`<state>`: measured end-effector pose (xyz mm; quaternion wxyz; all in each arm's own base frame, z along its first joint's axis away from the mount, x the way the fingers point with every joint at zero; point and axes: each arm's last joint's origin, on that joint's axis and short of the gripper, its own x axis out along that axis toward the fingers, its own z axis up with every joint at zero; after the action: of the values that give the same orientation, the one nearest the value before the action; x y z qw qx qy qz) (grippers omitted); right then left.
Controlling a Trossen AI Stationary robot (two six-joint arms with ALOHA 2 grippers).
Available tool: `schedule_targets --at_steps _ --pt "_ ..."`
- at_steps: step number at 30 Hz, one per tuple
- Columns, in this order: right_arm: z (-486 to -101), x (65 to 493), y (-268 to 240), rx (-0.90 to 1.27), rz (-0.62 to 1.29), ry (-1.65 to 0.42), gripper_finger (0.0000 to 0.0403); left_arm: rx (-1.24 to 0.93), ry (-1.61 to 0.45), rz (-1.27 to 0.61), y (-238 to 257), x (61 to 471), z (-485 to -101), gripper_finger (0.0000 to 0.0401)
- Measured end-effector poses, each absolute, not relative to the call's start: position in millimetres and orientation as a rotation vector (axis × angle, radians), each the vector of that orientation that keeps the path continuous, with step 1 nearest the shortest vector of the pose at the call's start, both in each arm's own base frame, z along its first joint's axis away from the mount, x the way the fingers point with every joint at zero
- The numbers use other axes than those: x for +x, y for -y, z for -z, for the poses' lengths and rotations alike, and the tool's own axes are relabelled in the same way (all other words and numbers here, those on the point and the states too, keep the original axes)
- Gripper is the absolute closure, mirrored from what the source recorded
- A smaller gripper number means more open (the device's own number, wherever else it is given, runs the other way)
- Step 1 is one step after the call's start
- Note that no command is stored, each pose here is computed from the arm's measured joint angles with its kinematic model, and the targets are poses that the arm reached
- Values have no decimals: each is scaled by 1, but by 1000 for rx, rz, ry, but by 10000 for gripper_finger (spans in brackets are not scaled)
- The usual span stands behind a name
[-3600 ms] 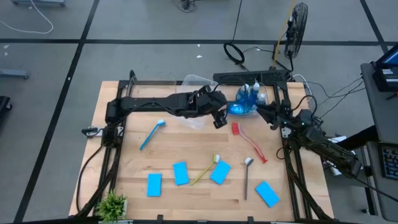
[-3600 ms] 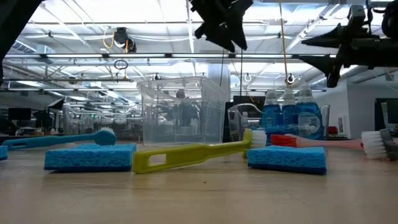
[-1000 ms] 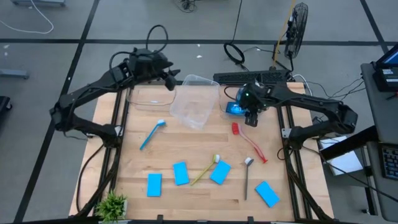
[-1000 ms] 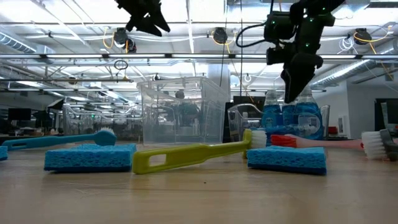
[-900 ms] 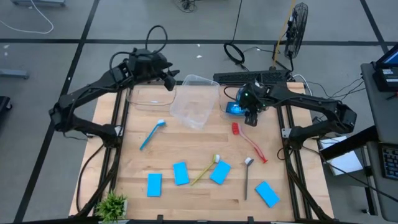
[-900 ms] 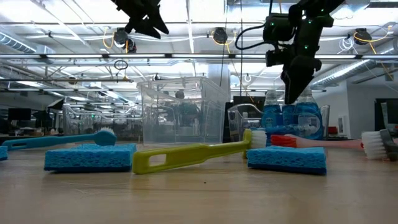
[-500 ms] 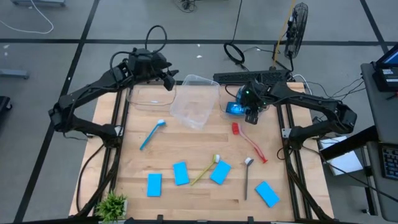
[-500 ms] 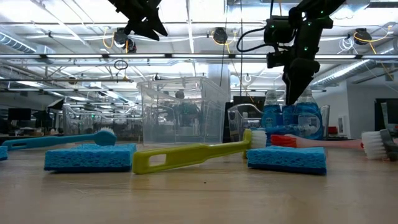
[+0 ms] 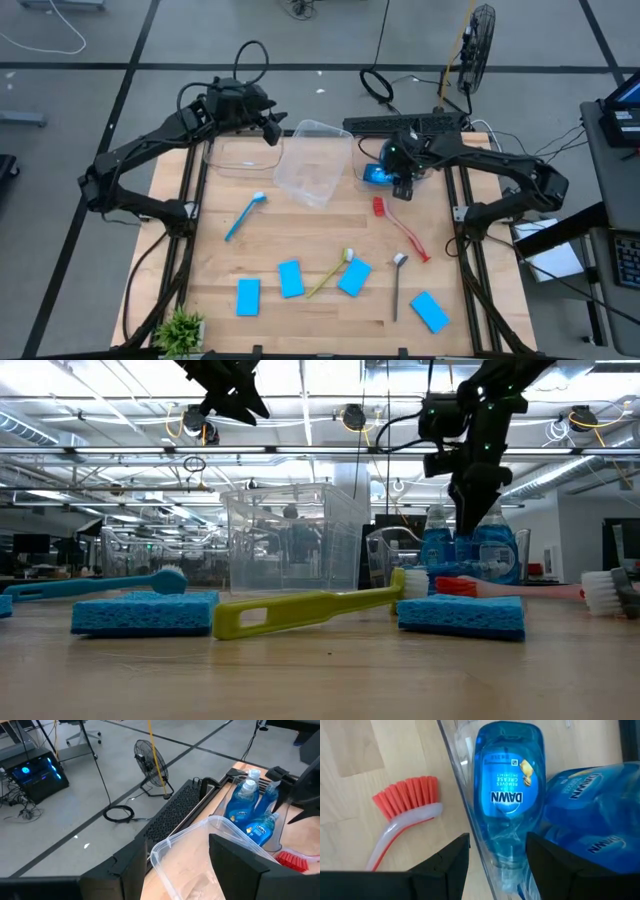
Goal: Pick & Place Kitchen Sink Supplies
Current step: Put the blue soap dispenser into the right transparent bin
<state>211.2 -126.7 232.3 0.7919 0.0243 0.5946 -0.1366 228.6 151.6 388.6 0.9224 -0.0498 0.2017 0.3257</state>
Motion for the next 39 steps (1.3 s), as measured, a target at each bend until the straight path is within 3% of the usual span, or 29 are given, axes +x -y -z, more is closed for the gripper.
schedule_targets --at_steps 23,33,39 --pt "-223 214 131 89 361 -1321 222 -97 -419 -658 -150 230 -388 187" --pt "-255 215 136 47 405 -1199 222 -92 -418 -639 -145 233 -388 187" --pt "-241 216 143 74 395 -1276 222 -81 -422 -636 -145 233 -388 187"
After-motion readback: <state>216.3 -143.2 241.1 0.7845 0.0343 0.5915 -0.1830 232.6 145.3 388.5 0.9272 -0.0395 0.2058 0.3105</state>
